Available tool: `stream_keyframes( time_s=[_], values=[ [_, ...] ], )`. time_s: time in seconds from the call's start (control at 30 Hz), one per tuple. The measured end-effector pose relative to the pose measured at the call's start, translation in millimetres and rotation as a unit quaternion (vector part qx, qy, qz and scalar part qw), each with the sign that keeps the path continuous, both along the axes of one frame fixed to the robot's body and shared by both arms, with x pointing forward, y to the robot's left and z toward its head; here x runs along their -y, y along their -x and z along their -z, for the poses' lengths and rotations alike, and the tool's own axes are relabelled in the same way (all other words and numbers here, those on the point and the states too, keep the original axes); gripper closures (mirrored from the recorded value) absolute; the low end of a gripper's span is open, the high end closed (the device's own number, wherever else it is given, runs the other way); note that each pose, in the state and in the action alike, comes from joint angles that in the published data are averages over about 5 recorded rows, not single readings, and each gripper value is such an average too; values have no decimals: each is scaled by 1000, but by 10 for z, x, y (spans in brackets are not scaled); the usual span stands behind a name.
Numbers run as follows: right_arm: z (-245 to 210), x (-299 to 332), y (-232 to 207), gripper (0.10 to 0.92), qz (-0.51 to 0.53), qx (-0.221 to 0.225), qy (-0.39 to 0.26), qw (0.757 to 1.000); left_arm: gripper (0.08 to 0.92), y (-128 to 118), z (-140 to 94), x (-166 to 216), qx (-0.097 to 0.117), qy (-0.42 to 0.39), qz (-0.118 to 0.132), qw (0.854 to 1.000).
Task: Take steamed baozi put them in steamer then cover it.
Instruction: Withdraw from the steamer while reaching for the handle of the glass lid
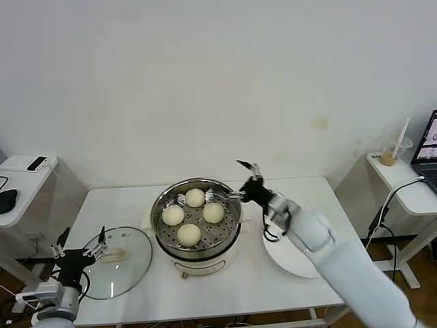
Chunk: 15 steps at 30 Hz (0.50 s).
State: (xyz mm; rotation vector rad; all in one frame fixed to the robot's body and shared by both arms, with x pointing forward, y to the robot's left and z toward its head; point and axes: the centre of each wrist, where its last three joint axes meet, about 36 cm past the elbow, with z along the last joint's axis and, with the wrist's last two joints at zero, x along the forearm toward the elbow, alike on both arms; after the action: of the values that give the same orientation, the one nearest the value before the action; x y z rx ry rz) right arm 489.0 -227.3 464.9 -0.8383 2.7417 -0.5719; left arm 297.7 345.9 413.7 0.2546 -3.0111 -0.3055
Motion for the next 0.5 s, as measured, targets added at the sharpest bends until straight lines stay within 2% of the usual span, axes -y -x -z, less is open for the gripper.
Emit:
stream_keyframes(
  time_s=[0.17, 0.27, 0.37, 0.5],
  values=[
    [280, 361, 363, 200, 70, 15, -68, 995, 177, 27, 166, -35, -4, -71, 6, 997],
    [466, 588, 612, 200, 120, 10, -93, 988, 177, 59, 280, -103, -9, -147, 11, 989],
    [646, 799, 859, 200, 170, 0, -106, 980, 177, 109, 404, -194, -15, -241, 20, 970],
    [840, 1000, 1125, 200, 222, -9, -111, 969, 177, 170, 550, -303, -22, -367, 51, 929]
  ],
)
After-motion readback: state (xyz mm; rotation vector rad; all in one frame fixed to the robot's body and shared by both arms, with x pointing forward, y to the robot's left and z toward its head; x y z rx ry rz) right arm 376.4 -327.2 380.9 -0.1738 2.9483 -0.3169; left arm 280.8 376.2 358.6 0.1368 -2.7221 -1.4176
